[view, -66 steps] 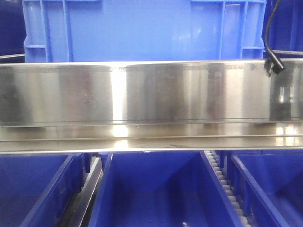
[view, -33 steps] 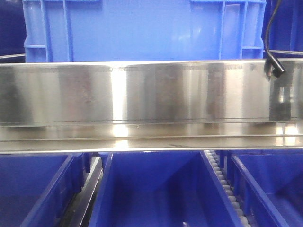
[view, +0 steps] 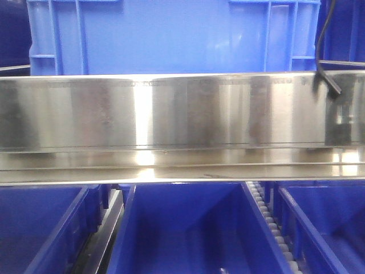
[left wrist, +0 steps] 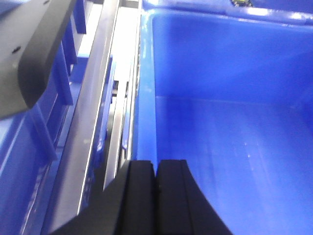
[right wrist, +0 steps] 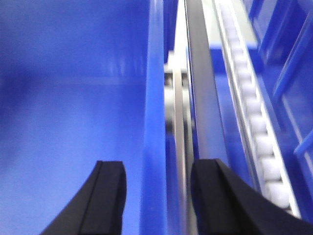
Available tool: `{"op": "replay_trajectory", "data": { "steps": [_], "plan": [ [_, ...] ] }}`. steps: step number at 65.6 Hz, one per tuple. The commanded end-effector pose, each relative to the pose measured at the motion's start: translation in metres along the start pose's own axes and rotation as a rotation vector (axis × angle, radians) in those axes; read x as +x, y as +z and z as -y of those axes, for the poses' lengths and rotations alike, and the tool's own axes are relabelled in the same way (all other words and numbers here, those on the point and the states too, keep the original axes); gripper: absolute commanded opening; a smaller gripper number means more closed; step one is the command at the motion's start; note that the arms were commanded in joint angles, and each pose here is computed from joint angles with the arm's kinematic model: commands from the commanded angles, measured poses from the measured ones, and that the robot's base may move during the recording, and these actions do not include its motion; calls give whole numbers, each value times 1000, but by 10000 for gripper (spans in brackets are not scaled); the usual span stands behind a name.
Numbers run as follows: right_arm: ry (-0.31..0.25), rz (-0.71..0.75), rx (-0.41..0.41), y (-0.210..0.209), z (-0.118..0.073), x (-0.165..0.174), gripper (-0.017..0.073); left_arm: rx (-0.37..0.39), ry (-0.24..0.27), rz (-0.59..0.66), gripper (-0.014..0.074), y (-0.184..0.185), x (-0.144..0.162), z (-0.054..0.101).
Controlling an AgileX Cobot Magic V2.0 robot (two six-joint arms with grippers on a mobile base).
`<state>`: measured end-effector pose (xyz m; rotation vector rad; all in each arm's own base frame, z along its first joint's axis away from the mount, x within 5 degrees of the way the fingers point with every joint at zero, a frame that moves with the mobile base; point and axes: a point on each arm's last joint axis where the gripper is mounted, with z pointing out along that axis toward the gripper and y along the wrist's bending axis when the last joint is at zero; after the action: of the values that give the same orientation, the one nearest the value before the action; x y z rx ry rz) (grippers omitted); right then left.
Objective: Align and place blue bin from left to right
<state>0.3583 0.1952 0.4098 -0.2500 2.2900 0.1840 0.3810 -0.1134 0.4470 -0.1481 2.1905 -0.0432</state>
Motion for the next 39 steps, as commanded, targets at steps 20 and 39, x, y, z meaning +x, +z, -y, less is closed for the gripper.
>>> {"op": "replay_trajectory", "data": {
  "steps": [20,39],
  "plan": [
    [37,-37,8,24,11,1,268,-2,23,-11,-111,-5,0,1],
    [37,-46,3,28,11,2,268,-2,23,-11,-111,-5,0,1]
  ]
}}
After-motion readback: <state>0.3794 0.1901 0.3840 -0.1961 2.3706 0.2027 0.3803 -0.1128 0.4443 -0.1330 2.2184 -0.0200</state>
